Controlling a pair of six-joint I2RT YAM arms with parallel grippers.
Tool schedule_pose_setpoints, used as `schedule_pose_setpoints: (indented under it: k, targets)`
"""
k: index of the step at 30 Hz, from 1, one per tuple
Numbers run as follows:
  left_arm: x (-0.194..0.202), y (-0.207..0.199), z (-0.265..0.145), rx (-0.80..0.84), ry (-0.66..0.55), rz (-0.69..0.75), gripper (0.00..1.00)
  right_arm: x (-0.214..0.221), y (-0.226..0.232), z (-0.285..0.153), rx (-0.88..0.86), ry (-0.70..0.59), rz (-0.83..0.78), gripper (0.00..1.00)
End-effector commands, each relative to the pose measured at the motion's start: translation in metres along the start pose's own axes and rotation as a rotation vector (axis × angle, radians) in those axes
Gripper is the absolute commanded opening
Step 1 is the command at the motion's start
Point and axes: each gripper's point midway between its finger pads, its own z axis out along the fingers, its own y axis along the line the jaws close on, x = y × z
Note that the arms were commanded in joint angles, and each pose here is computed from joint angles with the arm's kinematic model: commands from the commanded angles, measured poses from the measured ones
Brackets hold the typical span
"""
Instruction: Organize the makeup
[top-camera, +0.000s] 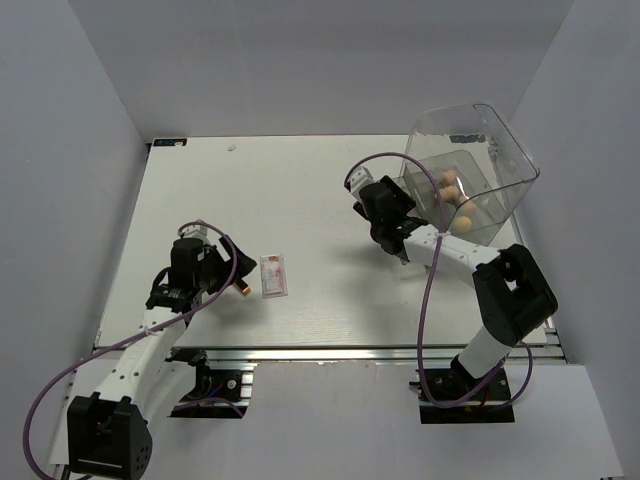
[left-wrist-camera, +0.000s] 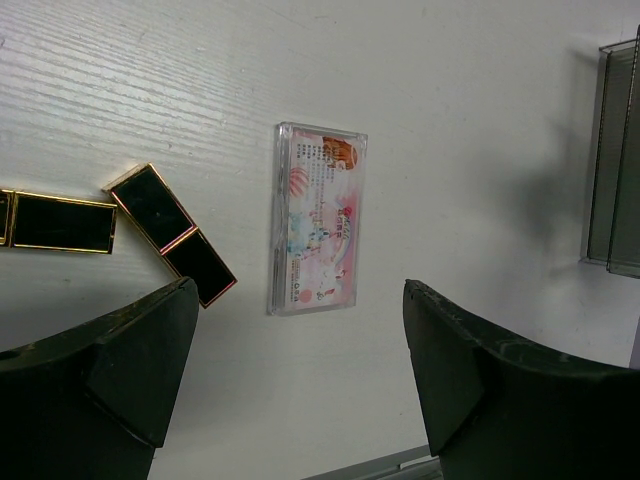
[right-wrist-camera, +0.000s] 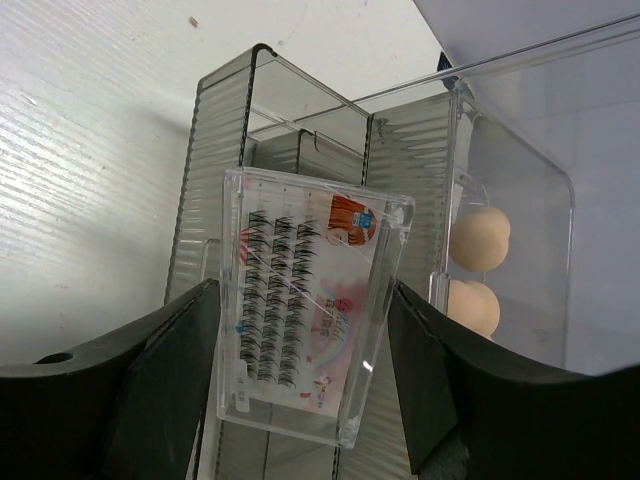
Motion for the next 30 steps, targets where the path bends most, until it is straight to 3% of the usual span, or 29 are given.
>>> schedule_pose_setpoints:
  k: [1, 6, 9, 11, 17, 18, 23, 30]
  targets:
    - [-0.004, -0.005, -0.003, 0.025, -0.022, 0.005, 0.92, -0.005, 0.011, -0.008, -0.073, -0.024, 0.055, 0.26]
    - [-0.004, -0.005, -0.003, 0.027, -0.021, 0.005, 0.92, -0.007, 0.014, -0.010, -0.100, -0.029, 0.068, 0.33]
    - [-0.004, -0.005, -0.003, 0.027, -0.021, 0.005, 0.92, -0.010, 0.012, -0.010, -0.096, -0.038, 0.061, 0.44]
    - [-0.004, -0.005, -0.003, 0.028, -0.022, 0.005, 0.92, -0.013, 0.010, -0.010, -0.096, -0.045, 0.059, 0.58]
    - [-0.005, -0.005, -0.002, 0.020, -0.015, 0.008, 0.92, -0.028, -0.005, -0.017, -0.082, -0.084, 0.074, 0.67]
    - [-0.005, -0.006, -0.001, 0.024, -0.013, 0.010, 0.92, -0.031, -0.008, -0.019, -0.080, -0.091, 0.077, 0.72]
    - [-0.008, -0.008, 0.002, 0.025, -0.007, 0.020, 0.92, -0.028, -0.009, -0.023, -0.084, -0.097, 0.078, 0.77]
    - [-0.013, -0.011, 0.003, 0.030, -0.008, 0.031, 0.92, -0.038, -0.023, -0.031, -0.065, -0.130, 0.101, 0.77]
